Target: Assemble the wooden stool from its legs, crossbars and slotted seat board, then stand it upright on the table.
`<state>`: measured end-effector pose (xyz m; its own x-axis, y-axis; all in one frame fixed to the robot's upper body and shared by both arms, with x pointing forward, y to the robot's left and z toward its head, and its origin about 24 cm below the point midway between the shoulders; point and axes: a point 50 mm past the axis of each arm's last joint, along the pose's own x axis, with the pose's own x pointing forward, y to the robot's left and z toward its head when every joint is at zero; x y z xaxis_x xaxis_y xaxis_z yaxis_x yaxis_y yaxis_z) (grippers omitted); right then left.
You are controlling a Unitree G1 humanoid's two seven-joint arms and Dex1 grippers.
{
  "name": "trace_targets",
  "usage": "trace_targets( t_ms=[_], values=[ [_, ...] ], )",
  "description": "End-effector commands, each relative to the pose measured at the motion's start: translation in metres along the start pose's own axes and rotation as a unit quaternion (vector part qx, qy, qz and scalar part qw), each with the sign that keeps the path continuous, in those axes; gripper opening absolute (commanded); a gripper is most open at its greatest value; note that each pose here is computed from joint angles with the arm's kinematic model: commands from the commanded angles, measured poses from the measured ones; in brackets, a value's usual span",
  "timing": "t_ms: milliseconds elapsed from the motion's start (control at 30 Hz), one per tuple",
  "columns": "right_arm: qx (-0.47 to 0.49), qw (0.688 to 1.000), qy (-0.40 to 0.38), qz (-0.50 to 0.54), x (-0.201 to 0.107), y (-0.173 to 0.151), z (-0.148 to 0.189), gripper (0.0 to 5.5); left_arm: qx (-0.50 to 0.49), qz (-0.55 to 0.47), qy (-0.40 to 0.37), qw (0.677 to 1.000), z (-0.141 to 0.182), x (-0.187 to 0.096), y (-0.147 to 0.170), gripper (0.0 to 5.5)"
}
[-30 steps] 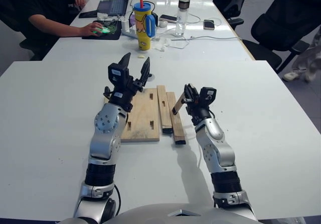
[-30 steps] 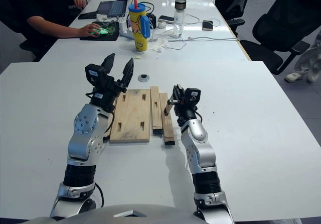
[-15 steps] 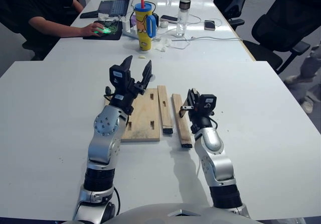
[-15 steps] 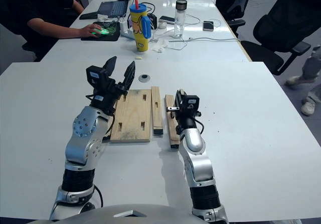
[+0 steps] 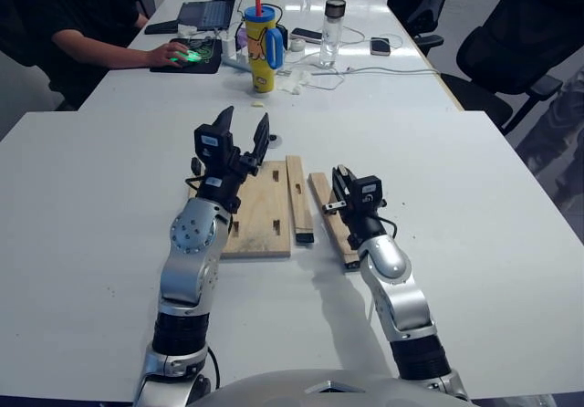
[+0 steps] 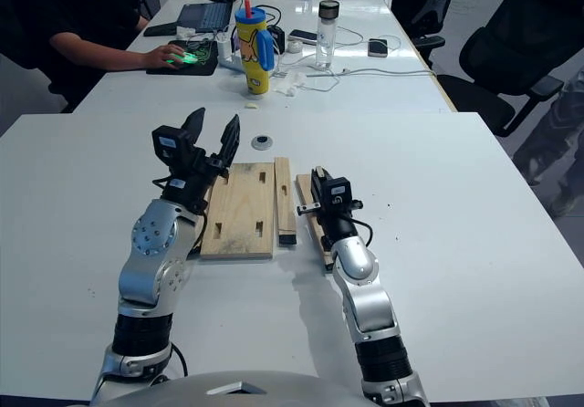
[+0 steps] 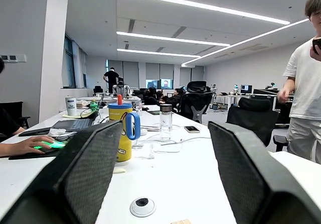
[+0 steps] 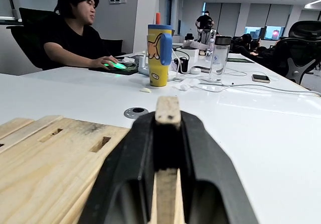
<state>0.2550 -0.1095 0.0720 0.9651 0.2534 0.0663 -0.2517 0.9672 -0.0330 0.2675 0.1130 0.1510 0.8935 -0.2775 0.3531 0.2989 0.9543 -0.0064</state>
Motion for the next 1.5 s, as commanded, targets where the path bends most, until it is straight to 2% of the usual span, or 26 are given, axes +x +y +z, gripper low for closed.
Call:
trace_targets(
  t_ms=[33, 700, 733, 800, 1067, 1233, 1367, 1433, 1500],
  values=[
    [0.008, 0.999, 0.052, -0.002, -0.003, -0.008, -0.018, 0.44, 0.006, 0.008, -0.006, 1.000, 0.001, 0.004, 0.004, 3.15],
    [0.003, 1.000, -0.003, -0.001, 0.002, -0.011, 0.007, 0.44, 0.005, 0.006, -0.008, 1.000, -0.002, 0.006, 0.003, 3.15],
    [0.003, 1.000, -0.012, -0.003, 0.003, -0.012, 0.011, 0.80, 0.005, 0.006, -0.008, 1.000, -0.002, 0.006, 0.003, 3.15],
    [0.015, 0.999, -0.031, 0.002, 0.005, -0.012, 0.020, 0.97, 0.005, 0.007, -0.009, 1.000, -0.002, 0.006, 0.003, 3.15],
    [0.028, 0.995, -0.093, 0.022, 0.016, -0.010, 0.065, 2.27, 0.005, 0.015, -0.012, 1.000, -0.005, 0.005, 0.003, 3.15],
    [0.018, 0.990, -0.138, 0.040, 0.049, -0.011, 0.110, 2.30, 0.002, 0.022, -0.022, 1.000, -0.006, 0.008, 0.001, 3.15],
    [0.006, 0.985, -0.169, 0.044, 0.062, -0.013, 0.135, 2.30, 0.001, 0.023, -0.028, 0.999, -0.005, 0.011, -0.001, 3.15],
    [0.009, 0.984, -0.170, 0.042, 0.065, -0.012, 0.135, 2.30, 0.001, 0.029, -0.028, 0.999, -0.005, 0.011, 0.001, 3.15],
    [0.015, 0.993, -0.113, 0.039, 0.067, -0.010, 0.109, 2.30, 0.001, 0.028, -0.029, 0.999, -0.006, 0.011, 0.001, 3.15]
  ],
)
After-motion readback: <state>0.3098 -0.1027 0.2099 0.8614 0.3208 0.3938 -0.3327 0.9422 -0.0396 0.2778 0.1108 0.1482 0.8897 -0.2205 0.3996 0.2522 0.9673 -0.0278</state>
